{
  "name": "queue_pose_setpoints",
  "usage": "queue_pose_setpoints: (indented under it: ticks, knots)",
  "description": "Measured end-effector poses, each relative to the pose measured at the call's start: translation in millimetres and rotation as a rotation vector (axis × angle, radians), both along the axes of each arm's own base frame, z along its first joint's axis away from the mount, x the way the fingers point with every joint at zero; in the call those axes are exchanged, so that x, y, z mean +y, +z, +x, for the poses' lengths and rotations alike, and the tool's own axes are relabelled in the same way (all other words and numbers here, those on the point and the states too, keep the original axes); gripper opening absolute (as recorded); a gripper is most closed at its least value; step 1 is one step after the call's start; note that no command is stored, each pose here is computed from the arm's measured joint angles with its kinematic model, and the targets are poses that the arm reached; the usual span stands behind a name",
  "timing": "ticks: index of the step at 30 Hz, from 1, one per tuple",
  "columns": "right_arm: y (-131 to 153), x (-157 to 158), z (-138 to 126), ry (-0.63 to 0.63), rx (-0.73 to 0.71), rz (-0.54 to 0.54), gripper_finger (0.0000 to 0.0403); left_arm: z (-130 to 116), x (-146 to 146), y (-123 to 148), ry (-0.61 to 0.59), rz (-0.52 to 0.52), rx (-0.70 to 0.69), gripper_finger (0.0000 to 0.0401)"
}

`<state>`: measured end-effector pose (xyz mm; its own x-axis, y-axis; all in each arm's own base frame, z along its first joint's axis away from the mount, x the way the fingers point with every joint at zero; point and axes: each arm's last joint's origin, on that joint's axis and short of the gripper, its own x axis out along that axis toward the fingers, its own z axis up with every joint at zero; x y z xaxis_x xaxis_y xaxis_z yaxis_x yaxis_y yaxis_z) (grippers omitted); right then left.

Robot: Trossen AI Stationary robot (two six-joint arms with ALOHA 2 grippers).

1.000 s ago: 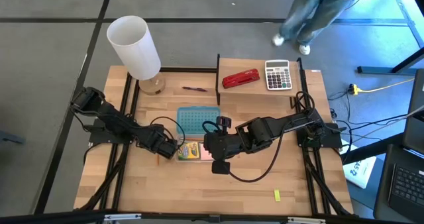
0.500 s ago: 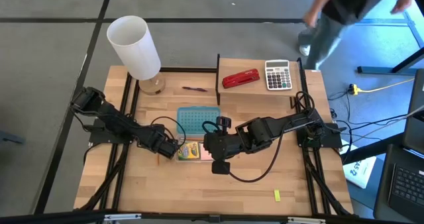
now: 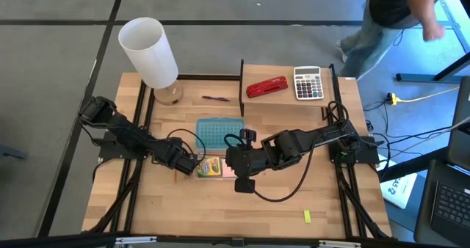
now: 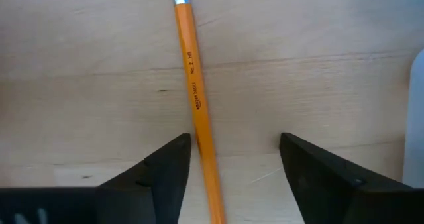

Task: Pack school essentials
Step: Put the yellow pencil into the blue supply box

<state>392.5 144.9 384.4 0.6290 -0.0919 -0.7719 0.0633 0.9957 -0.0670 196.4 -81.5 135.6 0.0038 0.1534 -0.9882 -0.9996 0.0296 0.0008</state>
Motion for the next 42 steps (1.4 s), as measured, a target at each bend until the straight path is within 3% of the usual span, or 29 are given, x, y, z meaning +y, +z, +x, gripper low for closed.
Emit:
queue_pose_setpoints:
  ticks: [24, 32, 42]
  knots:
    - [0.0, 0.0, 0.0, 0.001, 0.000, -0.001, 0.0120, -1.0, -2.2, -0.3, -0.034, -0.014, 0.008, 0.0097]
    - [0.0, 0.0, 0.0, 0.000, 0.000, 0.000, 0.0120, -1.1, -2.4, -0.3, -0.095, -0.017, 0.019, 0.0050]
    - [-0.1, 0.0, 0.0, -0.001, 0.000, 0.001, 0.0120, -1.1, -2.4, -0.3, -0.120, -0.017, 0.024, 0.0012]
